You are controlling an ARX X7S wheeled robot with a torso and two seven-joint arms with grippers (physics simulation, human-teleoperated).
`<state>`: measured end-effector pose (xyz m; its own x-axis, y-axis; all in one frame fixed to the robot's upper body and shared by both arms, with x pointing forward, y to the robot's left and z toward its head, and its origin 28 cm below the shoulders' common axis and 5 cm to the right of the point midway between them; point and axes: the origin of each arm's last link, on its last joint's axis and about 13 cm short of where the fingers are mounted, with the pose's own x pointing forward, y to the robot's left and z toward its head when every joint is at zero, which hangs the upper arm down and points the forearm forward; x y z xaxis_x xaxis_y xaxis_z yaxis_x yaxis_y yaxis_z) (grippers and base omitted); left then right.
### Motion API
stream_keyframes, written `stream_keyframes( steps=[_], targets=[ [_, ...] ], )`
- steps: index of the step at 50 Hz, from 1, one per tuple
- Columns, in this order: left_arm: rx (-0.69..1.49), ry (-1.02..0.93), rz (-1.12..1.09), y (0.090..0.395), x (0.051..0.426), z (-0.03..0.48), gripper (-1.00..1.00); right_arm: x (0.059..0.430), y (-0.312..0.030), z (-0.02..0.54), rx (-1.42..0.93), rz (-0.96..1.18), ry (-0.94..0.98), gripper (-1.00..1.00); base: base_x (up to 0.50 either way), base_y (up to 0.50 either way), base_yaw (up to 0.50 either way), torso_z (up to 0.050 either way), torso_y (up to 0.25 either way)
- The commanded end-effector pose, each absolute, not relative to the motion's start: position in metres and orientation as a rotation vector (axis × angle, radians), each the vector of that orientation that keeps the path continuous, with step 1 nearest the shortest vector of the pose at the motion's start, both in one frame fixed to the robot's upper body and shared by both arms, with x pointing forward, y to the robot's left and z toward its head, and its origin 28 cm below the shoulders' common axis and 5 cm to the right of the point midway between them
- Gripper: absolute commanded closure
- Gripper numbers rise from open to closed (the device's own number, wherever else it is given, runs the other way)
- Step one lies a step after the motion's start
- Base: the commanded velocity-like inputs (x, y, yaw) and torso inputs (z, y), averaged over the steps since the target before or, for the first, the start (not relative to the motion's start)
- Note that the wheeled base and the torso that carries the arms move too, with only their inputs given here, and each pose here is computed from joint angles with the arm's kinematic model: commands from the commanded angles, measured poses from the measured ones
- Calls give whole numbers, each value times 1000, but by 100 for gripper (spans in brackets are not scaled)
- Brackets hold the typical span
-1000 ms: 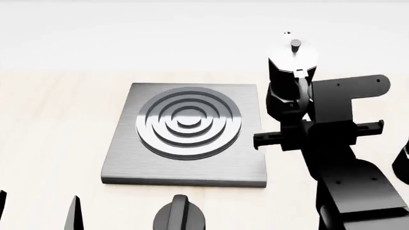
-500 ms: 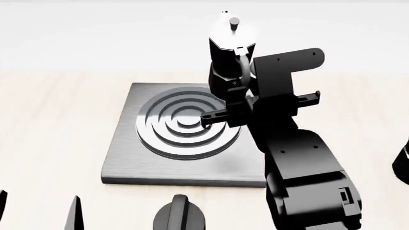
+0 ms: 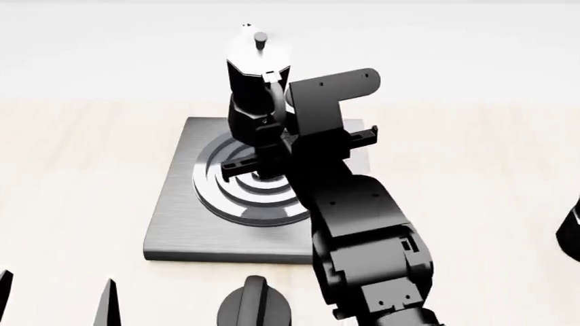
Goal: Put both moka pots on the stove.
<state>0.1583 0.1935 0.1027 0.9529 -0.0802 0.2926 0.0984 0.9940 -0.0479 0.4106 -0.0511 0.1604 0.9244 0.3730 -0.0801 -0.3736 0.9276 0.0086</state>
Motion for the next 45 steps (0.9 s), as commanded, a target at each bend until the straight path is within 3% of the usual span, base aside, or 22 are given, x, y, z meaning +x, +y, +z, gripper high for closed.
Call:
stream_keyframes(
  steps=[1, 12, 32, 45],
  targets=[
    [-71, -294, -102, 194, 157, 102, -100, 416, -38, 166, -3, 410, 35, 100, 0, 0, 0, 0, 0],
    [-69, -296, -100, 195, 157, 102, -100, 416, -33, 158, -2, 420, 54, 100, 0, 0, 0, 0, -7],
    [-67, -297, -106, 194, 157, 103, -100, 414, -31, 151, -9, 427, 67, 100, 0, 0, 0, 0, -171],
    [-71, -312, -105, 194, 156, 103, -100, 412, -32, 142, -34, 435, 104, 100, 0, 0, 0, 0, 0]
  ],
)
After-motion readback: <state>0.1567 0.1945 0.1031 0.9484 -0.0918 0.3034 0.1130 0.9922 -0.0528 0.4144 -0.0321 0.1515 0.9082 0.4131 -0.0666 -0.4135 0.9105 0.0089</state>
